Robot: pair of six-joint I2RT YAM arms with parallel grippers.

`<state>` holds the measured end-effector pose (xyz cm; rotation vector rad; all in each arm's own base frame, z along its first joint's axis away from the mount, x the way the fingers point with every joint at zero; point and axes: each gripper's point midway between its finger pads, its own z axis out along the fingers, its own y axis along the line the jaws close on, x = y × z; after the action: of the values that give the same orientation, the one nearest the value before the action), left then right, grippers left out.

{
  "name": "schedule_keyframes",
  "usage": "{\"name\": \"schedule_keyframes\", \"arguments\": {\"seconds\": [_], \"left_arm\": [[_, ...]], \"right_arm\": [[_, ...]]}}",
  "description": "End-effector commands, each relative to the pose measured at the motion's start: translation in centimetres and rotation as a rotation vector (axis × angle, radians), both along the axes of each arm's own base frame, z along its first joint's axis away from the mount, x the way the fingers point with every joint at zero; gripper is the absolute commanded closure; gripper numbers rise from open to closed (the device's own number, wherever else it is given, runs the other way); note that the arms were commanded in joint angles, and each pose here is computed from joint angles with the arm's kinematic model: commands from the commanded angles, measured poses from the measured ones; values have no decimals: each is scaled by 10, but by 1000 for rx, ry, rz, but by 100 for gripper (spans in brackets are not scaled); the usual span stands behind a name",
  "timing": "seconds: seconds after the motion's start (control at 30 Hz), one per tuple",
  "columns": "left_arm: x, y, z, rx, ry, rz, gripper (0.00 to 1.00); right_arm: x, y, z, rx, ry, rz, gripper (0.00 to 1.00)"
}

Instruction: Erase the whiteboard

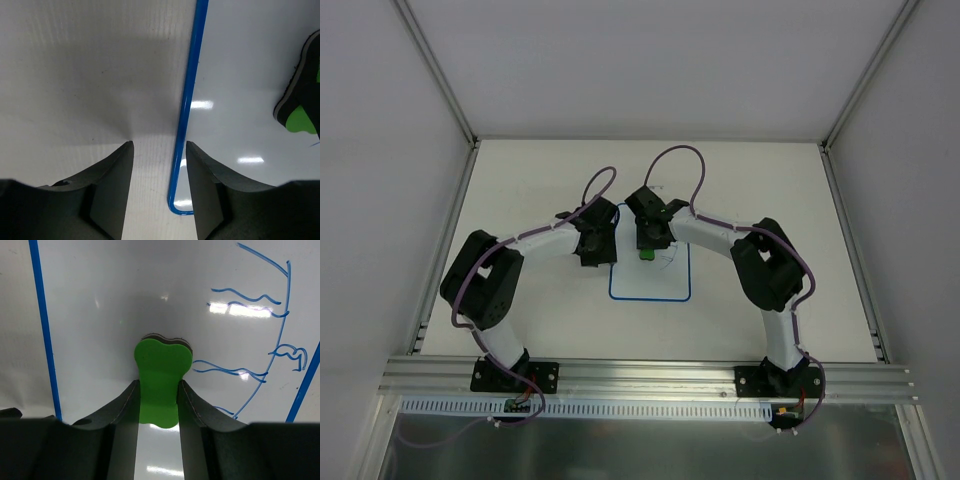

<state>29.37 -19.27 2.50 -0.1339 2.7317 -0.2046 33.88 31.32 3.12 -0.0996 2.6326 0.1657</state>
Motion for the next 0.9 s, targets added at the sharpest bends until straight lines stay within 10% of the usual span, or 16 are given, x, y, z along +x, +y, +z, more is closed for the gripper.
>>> {"name": "schedule_keyframes", "arguments": {"seconds": [0.0,0.43,0.87], "left_arm": [[11,-13,1,-19,-10,-17,55],[6,-11,-23,24,44,-7,100],[1,-6,-25,38,50,3,100]], "right_arm": [[-2,-6,18,-8,-30,11,93],[-3,-19,18,-33,-40,-9,94],[4,-106,-9,-104,37,-187,100]]}}
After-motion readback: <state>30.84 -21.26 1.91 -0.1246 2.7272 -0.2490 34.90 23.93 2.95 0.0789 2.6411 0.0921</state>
